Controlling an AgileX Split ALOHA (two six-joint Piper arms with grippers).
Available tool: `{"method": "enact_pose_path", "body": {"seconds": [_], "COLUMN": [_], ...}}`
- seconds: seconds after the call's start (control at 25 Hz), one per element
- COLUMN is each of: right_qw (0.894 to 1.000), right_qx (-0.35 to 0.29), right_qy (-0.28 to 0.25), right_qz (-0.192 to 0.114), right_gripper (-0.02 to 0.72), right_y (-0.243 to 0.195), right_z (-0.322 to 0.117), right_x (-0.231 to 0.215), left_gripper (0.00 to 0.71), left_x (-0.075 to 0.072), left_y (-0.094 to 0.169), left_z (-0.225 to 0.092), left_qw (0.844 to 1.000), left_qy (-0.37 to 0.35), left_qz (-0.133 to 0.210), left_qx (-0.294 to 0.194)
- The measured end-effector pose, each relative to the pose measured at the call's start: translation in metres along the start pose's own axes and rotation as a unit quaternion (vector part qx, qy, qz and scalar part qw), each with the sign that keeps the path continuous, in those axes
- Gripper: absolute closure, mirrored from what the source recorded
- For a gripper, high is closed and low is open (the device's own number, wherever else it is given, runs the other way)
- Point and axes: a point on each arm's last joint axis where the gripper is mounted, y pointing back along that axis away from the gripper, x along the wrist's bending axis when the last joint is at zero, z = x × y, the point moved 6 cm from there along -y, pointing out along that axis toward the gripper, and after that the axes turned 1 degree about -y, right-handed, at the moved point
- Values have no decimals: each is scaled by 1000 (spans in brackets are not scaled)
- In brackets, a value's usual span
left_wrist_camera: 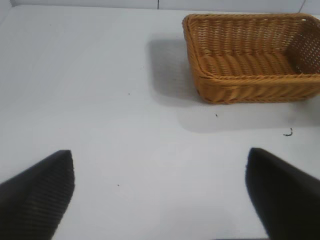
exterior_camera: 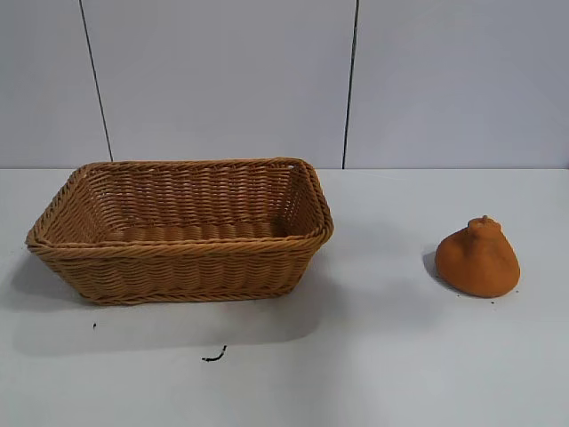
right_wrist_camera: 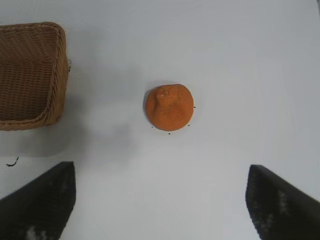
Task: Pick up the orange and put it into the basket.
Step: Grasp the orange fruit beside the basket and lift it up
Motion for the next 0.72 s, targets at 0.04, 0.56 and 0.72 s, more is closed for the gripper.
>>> {"method": "enact_pose_path", "body": {"seconds": [0.04, 0.56, 0.72], "right_qw": [1000, 980, 974], "right_qx": [17, 197, 225], "right_qy": [-1, -13, -17], "right_qz": [0, -8, -9], "right_gripper": [73, 73, 73], "right_y": [-14, -198, -239], "right_z": [12, 34, 19], "right_x": [0, -10, -14], "left_gripper": [44, 44, 44], "left_x": [0, 0, 0], "left_y": [0, 0, 0], "left_z": [0, 0, 0], "left_qw": [1000, 1000, 1000], "left_qy": [0, 0, 0], "left_qz": [0, 0, 0], "left_qx": [0, 1, 1]}}
